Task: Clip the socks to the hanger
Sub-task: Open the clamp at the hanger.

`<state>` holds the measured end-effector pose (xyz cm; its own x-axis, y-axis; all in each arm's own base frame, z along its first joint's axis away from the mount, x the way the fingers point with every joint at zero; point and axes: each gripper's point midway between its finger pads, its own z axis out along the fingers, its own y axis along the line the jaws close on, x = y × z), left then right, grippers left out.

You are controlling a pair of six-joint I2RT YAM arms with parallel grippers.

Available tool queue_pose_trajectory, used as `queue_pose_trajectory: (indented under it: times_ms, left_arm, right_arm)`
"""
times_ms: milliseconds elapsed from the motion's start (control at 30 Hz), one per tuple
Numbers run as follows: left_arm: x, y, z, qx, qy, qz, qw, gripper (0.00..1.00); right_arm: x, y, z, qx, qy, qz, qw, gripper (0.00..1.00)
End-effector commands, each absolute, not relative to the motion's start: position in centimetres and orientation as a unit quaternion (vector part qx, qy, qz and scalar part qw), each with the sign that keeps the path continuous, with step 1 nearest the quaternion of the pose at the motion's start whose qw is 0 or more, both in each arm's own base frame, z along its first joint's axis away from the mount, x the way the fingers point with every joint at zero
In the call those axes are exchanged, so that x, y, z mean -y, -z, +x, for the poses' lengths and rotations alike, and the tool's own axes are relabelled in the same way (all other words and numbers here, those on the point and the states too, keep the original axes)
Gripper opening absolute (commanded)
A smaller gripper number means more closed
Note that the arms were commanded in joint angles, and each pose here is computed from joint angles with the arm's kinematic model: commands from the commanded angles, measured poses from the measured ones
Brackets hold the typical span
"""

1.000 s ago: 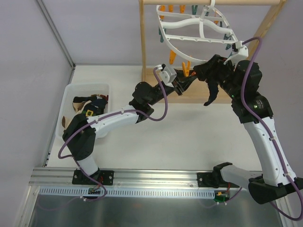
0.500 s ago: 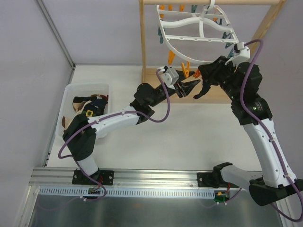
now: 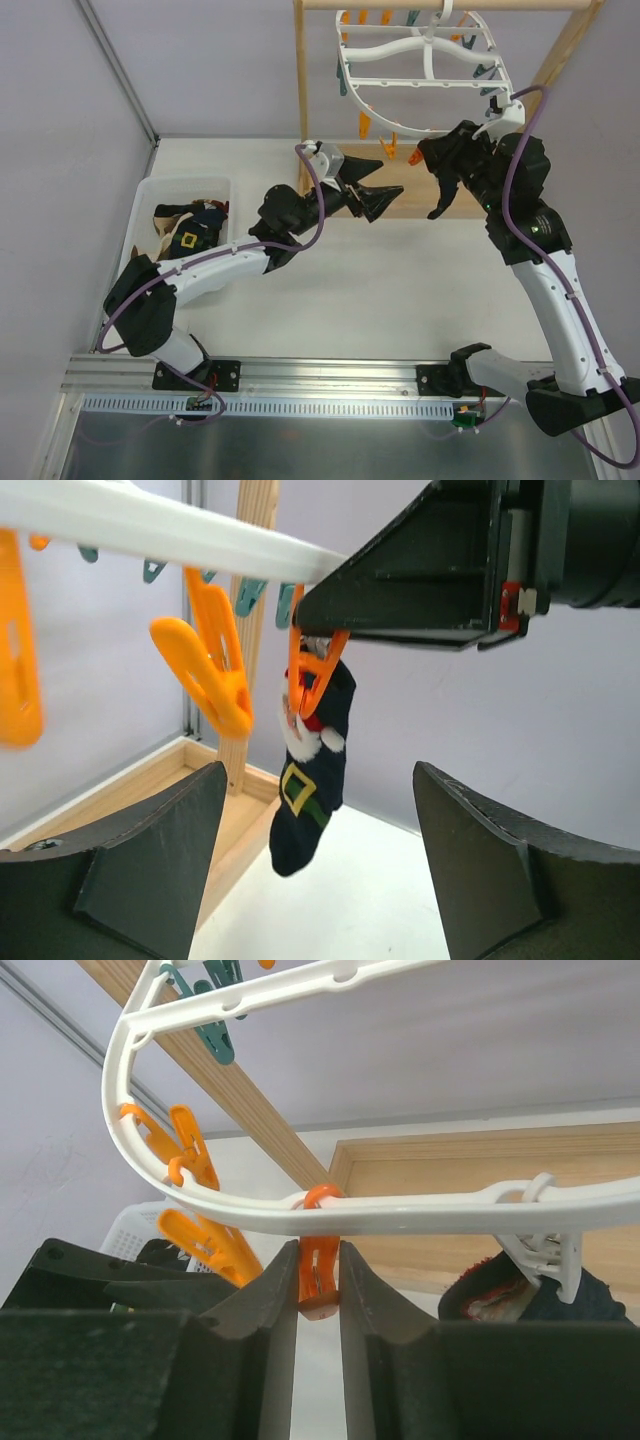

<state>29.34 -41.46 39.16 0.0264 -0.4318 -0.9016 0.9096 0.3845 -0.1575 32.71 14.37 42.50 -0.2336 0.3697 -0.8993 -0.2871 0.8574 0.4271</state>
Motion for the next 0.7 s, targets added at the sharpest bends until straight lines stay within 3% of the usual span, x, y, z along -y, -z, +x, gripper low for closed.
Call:
queue_pose_trajectory:
  times_ms: [0, 200, 500, 667]
  left_arm:
    - [38.9, -40.9, 28.5, -0.478, 0.48, 0.227, 0.699, 0.76]
    - [36.4, -37.3, 29.0, -0.571, 0.474, 0.17, 0.649, 0.82]
    - [37.5, -42.9, 22.0, -0.478, 0.558, 0.331, 0.592, 0.81]
    - [38.2, -43.7, 26.0, -0.519, 0.594, 0.268, 0.553, 0.76]
  right_arm:
    - [-14.4, -44.6, 32.1, -0.725, -0.27, 0.009, 0.633, 0.09]
    - [-16.1, -45.0, 31.9, -0.714, -0.291, -0.053, 0.634, 0.07]
    - [-17.8, -45.0, 31.9, -0.701, -0.318, -0.12, 0.626, 0.04]
    - [-19.0, -46.1, 31.5, -0.68, -0.353, -0.157, 0.624, 0.03]
